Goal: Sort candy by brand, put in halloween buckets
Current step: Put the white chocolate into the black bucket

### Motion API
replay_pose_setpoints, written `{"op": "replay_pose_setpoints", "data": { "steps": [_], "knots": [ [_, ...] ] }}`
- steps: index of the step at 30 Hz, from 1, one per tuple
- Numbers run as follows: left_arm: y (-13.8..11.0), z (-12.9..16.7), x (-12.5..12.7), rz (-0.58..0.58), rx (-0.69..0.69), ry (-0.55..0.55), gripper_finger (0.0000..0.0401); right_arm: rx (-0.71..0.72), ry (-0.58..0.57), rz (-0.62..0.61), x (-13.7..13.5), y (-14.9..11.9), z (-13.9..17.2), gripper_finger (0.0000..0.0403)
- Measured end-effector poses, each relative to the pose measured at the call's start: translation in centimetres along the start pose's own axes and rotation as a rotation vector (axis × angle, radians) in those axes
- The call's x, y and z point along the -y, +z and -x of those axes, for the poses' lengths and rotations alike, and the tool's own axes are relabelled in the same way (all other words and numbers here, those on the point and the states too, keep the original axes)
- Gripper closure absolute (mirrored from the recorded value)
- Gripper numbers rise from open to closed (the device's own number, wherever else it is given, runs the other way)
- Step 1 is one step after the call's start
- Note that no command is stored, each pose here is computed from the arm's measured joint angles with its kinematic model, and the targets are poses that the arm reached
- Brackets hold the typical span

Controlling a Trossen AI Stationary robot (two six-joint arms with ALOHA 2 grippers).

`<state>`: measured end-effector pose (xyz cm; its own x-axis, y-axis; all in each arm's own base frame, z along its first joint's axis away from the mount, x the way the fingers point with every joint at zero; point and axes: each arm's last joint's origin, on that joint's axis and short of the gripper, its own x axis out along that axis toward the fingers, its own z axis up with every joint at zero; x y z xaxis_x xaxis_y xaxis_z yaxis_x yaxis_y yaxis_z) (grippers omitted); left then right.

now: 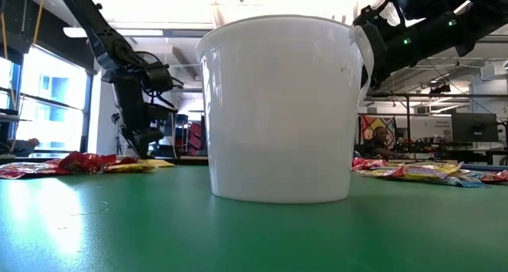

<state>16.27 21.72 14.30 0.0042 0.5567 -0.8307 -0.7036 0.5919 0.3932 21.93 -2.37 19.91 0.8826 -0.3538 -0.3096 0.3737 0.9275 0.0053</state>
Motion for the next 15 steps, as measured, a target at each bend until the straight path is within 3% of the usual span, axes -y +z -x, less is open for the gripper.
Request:
{"op": "replay_pose_setpoints", "data": {
  "steps": [8, 15],
  "knots": [
    [-0.06, 0.00, 0.00, -0.042, -0.007, 0.007, 0.0393, 0.000, 0.000, 0.000, 0.00, 0.00, 0.00, 0.0402],
    [-0.26, 0.45, 0.08, -0.066, -0.025, 0.008, 0.0400, 0.000, 0.000, -0.003, 0.00, 0.00, 0.00, 0.0402]
  ]
}}
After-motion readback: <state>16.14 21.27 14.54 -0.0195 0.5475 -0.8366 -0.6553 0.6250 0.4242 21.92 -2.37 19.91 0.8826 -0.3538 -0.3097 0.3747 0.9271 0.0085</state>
